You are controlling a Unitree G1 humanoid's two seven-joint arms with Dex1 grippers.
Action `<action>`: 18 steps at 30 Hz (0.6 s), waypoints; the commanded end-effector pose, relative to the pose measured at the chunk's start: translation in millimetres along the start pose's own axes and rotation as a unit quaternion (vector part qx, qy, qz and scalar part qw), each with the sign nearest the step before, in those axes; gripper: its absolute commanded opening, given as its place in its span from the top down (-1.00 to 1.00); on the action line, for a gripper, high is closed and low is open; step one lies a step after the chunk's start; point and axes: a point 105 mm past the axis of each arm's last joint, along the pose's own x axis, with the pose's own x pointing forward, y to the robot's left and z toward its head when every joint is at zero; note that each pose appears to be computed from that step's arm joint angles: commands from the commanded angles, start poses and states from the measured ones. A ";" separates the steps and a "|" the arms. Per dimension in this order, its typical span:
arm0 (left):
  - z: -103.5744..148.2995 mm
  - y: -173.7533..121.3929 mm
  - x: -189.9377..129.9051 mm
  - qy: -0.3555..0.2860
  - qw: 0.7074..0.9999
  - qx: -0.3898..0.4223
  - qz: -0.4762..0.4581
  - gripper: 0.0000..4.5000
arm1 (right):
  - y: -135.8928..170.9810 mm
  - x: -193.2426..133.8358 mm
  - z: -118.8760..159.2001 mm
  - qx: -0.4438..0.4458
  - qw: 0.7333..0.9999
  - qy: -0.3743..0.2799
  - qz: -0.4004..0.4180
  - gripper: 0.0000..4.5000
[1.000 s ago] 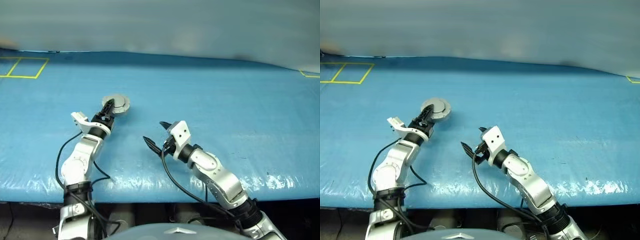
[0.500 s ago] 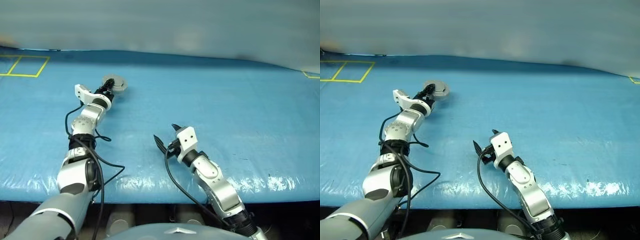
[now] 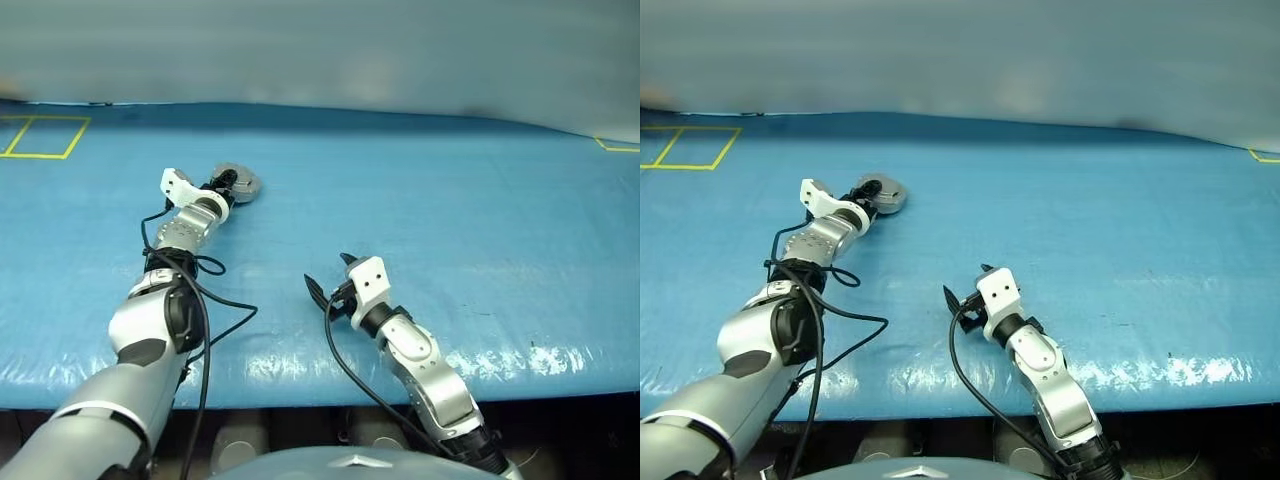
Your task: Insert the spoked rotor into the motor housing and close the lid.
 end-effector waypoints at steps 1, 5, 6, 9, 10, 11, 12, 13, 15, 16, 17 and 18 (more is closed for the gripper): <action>14.8 14.0 -6.2 -0.001 0.999 0.020 0.026 -0.79 | -0.2 -0.6 8.2 0.004 1.000 -0.012 0.000 -1.00; 19.4 44.0 -18.1 0.021 0.997 0.036 0.073 -0.98 | 3.4 2.0 7.1 0.008 1.000 -0.007 0.009 -1.00; 21.1 51.6 -22.1 0.026 0.995 0.037 0.084 -0.98 | 4.3 2.6 6.9 0.009 1.000 -0.007 0.011 -1.00; 25.0 69.1 -35.3 0.041 0.993 0.047 0.104 -0.98 | 6.4 4.5 7.0 0.014 1.000 -0.005 0.017 -1.00; 25.2 74.4 -40.6 0.050 0.992 0.051 0.109 -0.98 | 7.2 4.9 7.1 0.015 1.000 -0.004 0.020 -1.00; 24.1 82.2 -48.8 0.064 0.989 0.064 0.116 -0.98 | 9.0 5.4 7.1 0.019 0.999 -0.002 0.026 -1.00; 22.8 87.0 -54.9 0.074 0.987 0.073 0.120 -0.98 | 10.3 5.6 7.1 0.021 0.999 0.000 0.031 -1.00; 20.0 92.0 -64.1 0.090 0.984 0.092 0.120 -0.98 | 12.2 5.9 7.9 0.022 0.999 0.000 0.038 -1.00; 16.4 94.0 -80.3 0.110 0.978 0.143 0.107 -0.98 | 13.6 5.7 10.3 0.032 0.998 -0.004 0.044 -1.00; 14.2 92.7 -87.4 0.117 0.974 0.170 0.097 -0.98 | 13.6 5.5 11.6 0.038 0.998 -0.006 0.045 -1.00; 12.4 90.0 -93.0 0.120 0.970 0.195 0.085 -0.98 | 13.4 5.2 12.5 0.044 0.998 -0.008 0.045 -1.00; 9.7 83.4 -102.0 0.121 0.959 0.253 0.053 -0.98 | 12.5 4.8 13.5 0.048 0.998 -0.010 0.043 -1.00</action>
